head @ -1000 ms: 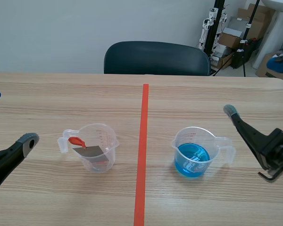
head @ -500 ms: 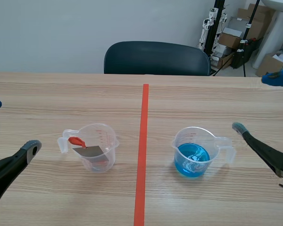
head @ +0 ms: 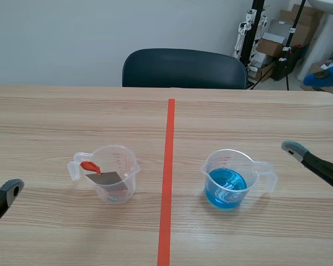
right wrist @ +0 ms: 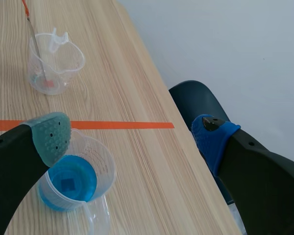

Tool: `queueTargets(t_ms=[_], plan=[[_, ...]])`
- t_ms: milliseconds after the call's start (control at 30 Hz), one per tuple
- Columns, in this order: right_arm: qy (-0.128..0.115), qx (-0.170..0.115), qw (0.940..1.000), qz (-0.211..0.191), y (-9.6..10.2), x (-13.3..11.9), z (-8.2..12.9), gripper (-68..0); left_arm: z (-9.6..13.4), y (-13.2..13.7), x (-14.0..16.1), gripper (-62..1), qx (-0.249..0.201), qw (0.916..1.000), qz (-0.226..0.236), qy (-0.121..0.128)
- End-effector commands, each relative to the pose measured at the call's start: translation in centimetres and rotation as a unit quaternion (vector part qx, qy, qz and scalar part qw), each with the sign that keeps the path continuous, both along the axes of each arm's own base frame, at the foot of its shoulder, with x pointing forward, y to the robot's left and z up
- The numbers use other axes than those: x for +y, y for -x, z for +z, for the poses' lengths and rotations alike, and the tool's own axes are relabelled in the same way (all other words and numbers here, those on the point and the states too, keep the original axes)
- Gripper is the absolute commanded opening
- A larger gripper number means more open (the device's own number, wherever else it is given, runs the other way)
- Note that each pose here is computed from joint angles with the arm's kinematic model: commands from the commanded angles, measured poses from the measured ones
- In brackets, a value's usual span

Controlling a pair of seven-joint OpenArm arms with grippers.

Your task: Do the redox reaction experiment. lift the metal plate out of the left beaker

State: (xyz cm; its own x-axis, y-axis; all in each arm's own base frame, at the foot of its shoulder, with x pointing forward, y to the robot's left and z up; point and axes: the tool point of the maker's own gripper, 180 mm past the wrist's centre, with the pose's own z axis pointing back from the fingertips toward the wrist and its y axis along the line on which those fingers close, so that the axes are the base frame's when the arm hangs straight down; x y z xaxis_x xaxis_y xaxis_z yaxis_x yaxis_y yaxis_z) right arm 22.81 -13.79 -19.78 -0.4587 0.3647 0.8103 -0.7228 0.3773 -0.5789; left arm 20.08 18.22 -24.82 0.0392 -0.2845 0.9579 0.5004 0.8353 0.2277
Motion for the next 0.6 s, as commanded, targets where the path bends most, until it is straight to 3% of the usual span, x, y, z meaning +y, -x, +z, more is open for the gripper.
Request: queueTargets(t_ms=[0,300,567], plan=[[-0.002,-0.017,0.9998,0.013,-0.2,0.0,0.8,-15.9,-0.1,0.6,0.8,1.4,-0.002,0.9999,0.013,0.010],[0.015,-0.030,0.9975,0.062,0.5,-0.5,-0.4,-15.9,-2.5,5.1,5.0,1.4,0.001,0.9967,0.062,0.052],[0.032,-0.020,0.9946,0.097,0.4,-0.5,-2.4,-15.9,-3.4,10.4,5.5,1.4,-0.026,0.9903,0.092,0.102]])
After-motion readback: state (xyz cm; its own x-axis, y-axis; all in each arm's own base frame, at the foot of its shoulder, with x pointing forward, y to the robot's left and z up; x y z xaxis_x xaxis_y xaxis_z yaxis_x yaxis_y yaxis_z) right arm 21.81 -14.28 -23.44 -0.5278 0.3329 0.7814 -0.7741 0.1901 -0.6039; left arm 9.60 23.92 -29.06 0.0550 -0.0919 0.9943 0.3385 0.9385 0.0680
